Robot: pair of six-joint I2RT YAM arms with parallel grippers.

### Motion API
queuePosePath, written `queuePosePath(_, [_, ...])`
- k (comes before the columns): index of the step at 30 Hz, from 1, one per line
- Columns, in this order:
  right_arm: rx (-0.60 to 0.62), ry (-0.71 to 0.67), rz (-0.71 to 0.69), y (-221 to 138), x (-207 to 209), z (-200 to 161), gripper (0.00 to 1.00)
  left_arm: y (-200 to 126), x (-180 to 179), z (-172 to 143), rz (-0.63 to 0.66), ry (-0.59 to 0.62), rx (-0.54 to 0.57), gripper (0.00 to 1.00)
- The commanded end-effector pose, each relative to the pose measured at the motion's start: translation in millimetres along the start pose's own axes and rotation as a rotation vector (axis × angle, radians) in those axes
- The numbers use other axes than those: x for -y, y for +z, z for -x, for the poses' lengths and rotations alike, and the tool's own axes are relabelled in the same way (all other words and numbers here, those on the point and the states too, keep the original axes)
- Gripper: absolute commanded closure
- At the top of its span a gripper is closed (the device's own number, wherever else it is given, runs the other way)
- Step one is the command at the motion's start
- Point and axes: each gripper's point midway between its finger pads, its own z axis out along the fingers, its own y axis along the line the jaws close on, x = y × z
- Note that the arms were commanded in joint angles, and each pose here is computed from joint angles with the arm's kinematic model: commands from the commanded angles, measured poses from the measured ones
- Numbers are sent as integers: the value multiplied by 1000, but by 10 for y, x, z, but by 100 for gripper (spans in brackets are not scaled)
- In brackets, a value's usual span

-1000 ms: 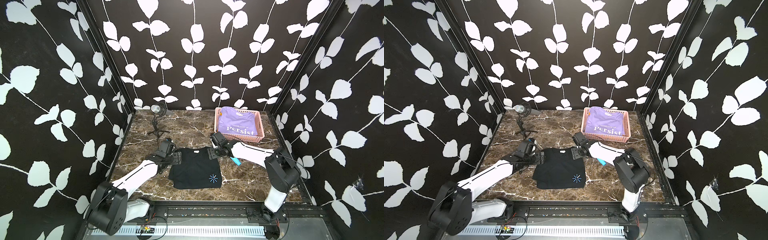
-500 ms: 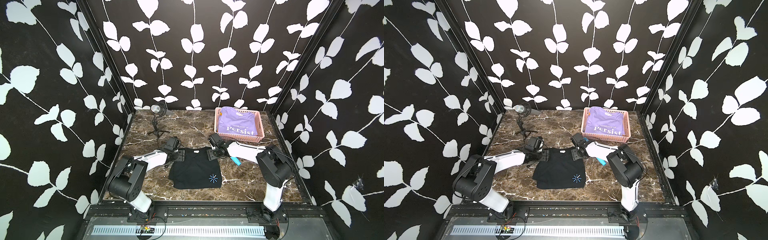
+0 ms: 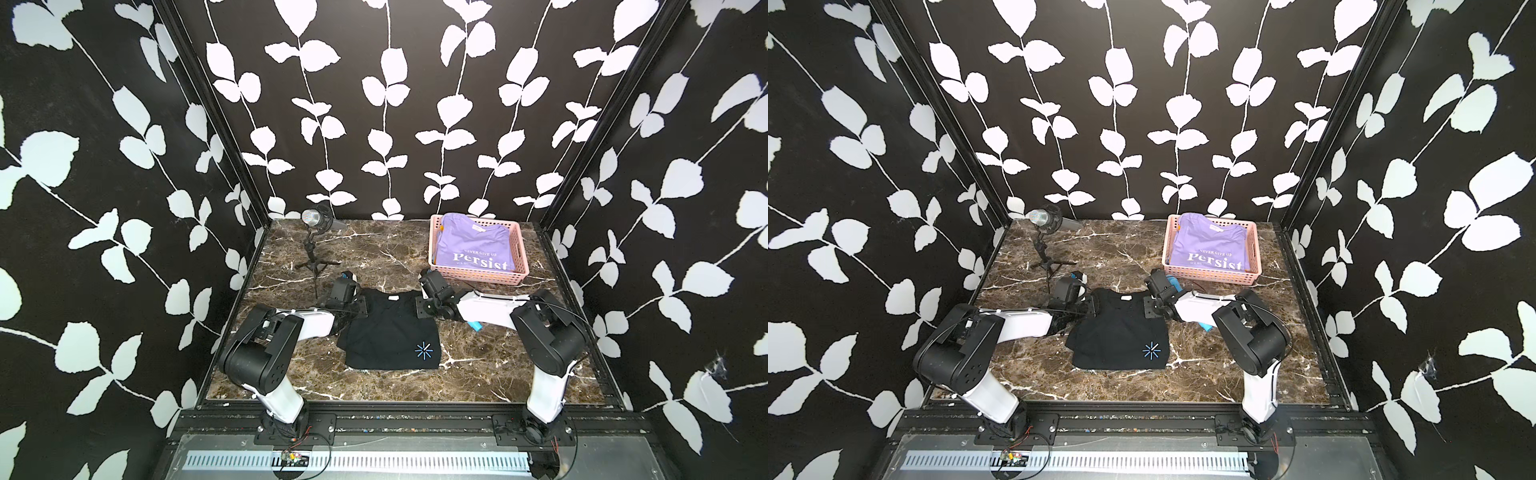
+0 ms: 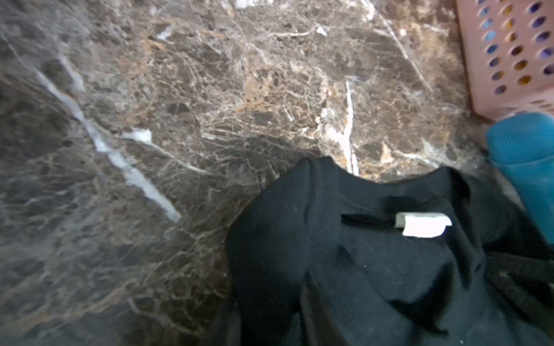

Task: Put the folded t-shirts into the basket
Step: Pick up the T-shirt from the center of the board.

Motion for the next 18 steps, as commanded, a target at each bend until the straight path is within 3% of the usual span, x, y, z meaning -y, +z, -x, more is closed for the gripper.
queuePosePath(1, [73,33,-18,-136,66,88,95,-92,9,-257,-33,-65,-73,83])
queuePosePath(2, [101,36,-9,-192,53,134,100,-128,49,-211,-49,-69,-58,89])
queuePosePath(5, [159,46,22,-334,2,239,100,-233,185,-102,-107,-83,-23,100])
queuePosePath(18, [271,42,78,-838,-133,504,100,-689,670,295,-291,-86,84,100])
